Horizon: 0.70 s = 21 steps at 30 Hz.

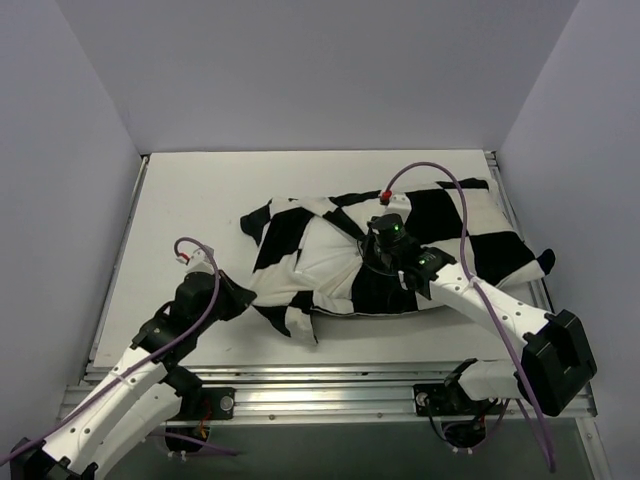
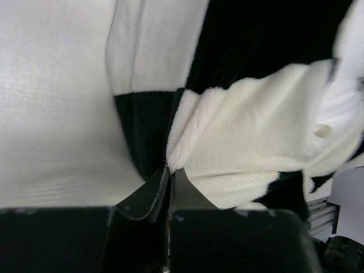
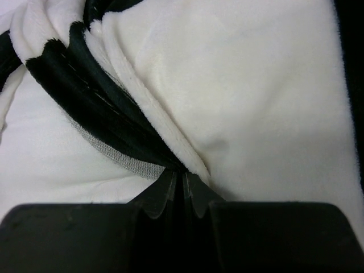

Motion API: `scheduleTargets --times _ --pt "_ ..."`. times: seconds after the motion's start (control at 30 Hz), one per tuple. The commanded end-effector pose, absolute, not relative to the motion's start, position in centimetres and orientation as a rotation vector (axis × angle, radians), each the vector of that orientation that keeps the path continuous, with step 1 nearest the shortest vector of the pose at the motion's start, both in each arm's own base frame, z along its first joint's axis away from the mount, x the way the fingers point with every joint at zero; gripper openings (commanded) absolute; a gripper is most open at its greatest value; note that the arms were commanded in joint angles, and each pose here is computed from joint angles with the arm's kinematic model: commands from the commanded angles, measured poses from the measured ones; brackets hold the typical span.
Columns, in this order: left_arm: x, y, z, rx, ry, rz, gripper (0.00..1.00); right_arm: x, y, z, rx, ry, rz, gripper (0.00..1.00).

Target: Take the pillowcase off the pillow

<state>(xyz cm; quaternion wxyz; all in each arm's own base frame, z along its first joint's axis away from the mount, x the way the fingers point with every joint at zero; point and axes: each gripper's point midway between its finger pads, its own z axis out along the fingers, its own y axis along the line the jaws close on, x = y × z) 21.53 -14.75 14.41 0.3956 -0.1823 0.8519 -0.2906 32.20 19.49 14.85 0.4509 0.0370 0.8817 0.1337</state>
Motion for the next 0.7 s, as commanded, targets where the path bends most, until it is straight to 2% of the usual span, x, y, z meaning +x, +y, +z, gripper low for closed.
scheduleTargets --times 0.0,0.1,0.2,0.23,0.33,0.53,0.67 --pt "20.5 -13.1 8.0 -0.593 2.318 -0.589 0.02 31.4 16.2 11.6 0.079 2.265 0.185 0.0" --pt "20.9 -14.7 8.0 -0.549 2.341 -0.659 0.02 30.8 18.3 11.6 0.003 2.279 0.282 0.0" --pt "22.4 -16.2 11.0 -0.47 2.287 -0.735 0.3 30.8 20.1 12.0 -0.049 2.252 0.299 0.0" --pt "22.7 -16.4 11.9 -0.44 2.277 -0.737 0.5 30.8 20.4 12.0 -0.059 2.254 0.29 0.0" --pt "23.8 -17.4 16.1 -0.379 2.222 -0.773 0.74 30.5 21.6 11.9 -0.098 2.251 0.259 0.0" --pt "25.0 -21.4 24.4 -0.268 2.1 -0.864 0.76 30.1 22.9 11.4 -0.119 2.256 0.251 0.0" --pt "25.5 -25.2 25.7 -0.202 2.087 -0.882 0.72 30.2 23.0 11.4 -0.116 2.252 0.252 0.0"
